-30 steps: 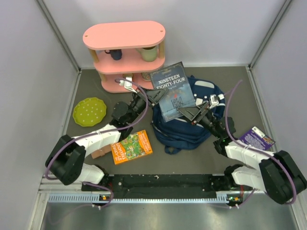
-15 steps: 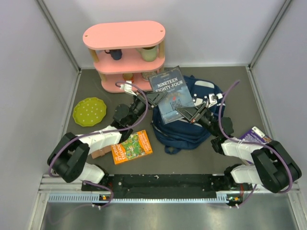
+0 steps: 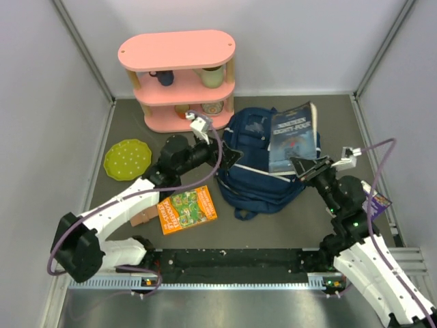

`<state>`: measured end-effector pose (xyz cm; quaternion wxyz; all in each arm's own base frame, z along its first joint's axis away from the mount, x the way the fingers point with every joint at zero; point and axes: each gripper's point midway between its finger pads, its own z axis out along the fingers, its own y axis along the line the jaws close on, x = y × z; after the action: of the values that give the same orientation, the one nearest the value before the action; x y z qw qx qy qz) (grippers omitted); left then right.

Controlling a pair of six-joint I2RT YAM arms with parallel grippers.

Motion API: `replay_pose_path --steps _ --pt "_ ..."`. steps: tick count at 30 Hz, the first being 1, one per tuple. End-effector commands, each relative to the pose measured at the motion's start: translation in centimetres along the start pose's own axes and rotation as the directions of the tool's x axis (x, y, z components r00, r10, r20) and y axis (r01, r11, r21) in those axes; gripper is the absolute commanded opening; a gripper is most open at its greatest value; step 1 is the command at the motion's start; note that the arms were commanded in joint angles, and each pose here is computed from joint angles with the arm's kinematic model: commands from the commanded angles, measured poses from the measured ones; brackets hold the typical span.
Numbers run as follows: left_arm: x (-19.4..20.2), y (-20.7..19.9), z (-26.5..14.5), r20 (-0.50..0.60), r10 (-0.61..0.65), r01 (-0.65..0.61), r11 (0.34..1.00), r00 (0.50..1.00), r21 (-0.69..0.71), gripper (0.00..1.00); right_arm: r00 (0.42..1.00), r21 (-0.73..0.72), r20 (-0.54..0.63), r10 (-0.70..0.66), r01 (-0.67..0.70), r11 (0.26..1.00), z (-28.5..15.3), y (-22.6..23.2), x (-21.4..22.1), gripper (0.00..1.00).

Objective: Pack the student bag
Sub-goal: Place the book in the student bag.

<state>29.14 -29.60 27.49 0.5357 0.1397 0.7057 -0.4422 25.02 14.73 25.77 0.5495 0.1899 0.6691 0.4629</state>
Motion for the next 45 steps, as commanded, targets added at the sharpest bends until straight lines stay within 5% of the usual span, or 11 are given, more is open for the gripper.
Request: replay_pose_path --steps 1,5,8,13,23,31,40,45 --pt "7.6 0.7 -0.4 -0.365 0.343 -0.315 0.94 0.866 0.133 0.99 0.963 0.381 0.121 -0.243 0.181 0.907 -3.9 -4.4 -5.8 0.0" --pt "13.1 -2.1 0.4 -0.478 0.58 -0.469 0.814 0.66 0.342 0.98 0.944 0.487 0.106 -0.312 0.225 0.844 -5.8 -4.9 -7.4 0.0" --pt "16.0 -3.5 0.9 -0.517 0.639 -0.469 0.769 0.57 0.435 0.98 0.919 0.539 0.123 -0.373 0.254 0.803 -6.8 -4.8 -9.1 0.0" --pt "19.4 -2.3 2.2 -0.574 0.658 -0.471 0.751 0.487 0.462 0.98 0.91 0.546 0.123 -0.395 0.27 0.793 -7.7 -4.2 -9.8 0.0" --pt "19.8 -1.3 4.5 -0.608 0.655 -0.504 0.748 0.449 0.433 0.87 0.924 0.519 0.106 -0.368 0.265 0.813 -7.7 -4.1 -8.9 0.0" --pt "20.7 -1.7 4.6 -0.604 0.654 -0.464 0.753 0.455 0.466 0.53 0.93 0.518 0.083 -0.359 0.267 0.812 -7.8 -4.8 -8.1 0.0" --pt "22.3 -1.1 3.6 -0.641 0.637 -0.43 0.768 0.429 0.475 0.59 0.93 0.528 0.077 -0.36 0.268 0.806 -8.1 -5.2 -7.9 0.0" --pt "21.9 -0.9 4.7 -0.648 0.604 -0.419 0.794 0.465 0.44 0.45 0.935 0.515 0.072 -0.348 0.264 0.816 -8.0 -5.0 -7.6 0.0"
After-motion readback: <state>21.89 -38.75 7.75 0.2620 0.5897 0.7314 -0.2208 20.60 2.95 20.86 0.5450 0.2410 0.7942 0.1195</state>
